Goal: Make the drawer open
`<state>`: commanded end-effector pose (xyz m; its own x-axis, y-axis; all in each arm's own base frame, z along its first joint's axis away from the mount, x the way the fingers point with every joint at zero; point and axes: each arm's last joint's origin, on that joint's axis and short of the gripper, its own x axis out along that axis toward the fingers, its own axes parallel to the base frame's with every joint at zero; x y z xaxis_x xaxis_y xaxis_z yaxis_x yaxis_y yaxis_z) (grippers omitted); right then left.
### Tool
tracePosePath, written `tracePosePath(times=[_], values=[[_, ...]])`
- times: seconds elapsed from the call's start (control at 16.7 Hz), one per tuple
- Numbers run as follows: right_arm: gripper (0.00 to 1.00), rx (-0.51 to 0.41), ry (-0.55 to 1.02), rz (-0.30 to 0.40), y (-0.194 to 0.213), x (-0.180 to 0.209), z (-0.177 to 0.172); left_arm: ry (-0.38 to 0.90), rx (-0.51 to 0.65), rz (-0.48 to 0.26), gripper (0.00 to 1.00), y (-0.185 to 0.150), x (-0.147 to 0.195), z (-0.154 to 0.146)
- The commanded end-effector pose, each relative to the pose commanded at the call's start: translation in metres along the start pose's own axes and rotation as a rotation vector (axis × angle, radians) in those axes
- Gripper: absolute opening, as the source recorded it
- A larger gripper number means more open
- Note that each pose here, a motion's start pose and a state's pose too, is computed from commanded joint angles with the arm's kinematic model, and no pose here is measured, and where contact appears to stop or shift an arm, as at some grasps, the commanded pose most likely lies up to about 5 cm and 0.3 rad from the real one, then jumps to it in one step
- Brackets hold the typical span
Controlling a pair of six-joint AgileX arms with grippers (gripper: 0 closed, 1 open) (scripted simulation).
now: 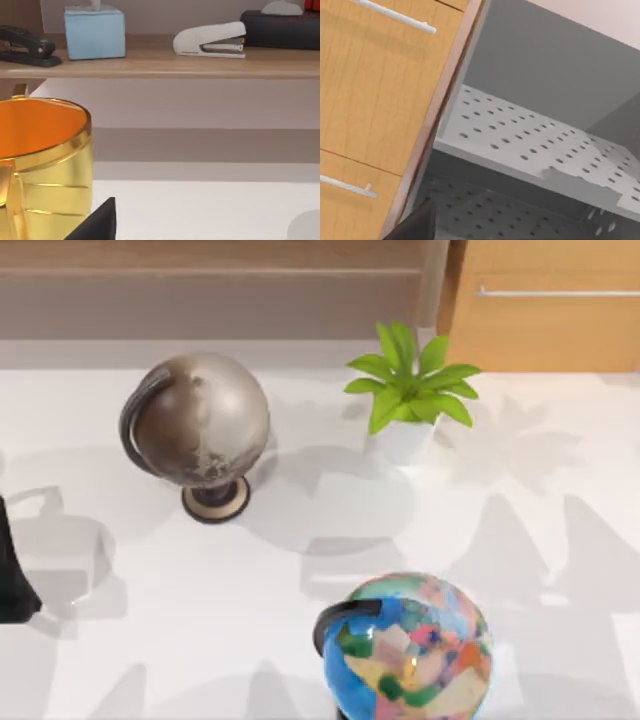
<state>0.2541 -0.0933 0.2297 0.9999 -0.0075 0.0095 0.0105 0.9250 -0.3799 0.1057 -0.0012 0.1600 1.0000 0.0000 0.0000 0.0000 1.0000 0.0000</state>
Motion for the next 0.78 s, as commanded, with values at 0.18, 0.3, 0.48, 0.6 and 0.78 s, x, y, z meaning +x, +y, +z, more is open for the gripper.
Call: tracePosePath(times=[0.18,0.3,0.48,0.6,0.78], values=[[1.0,-0.29,0.016,0.0,0.024,0.052,-0.016,0.0,0.0,0.0,1.0,0.0,0.0,0.0],[1.0,-0.5,0.024,0.005,0.051,0.084,-0.028,0.0,0.0,0.0,1.0,0.0,0.0,0.0],[1.0,-0.795,0.023,0.009,0.102,0.12,-0.045,0.0,0.0,0.0,1.0,0.0,0.0,0.0],[1.0,-0.954,0.019,0.008,0.137,0.136,-0.054,0.0,0.0,0.0,1.0,0.0,0.0,0.0],[1.0,-1.114,0.013,0.006,0.182,0.147,-0.064,0.0,0.0,0.0,1.0,0.0,0.0,0.0]])
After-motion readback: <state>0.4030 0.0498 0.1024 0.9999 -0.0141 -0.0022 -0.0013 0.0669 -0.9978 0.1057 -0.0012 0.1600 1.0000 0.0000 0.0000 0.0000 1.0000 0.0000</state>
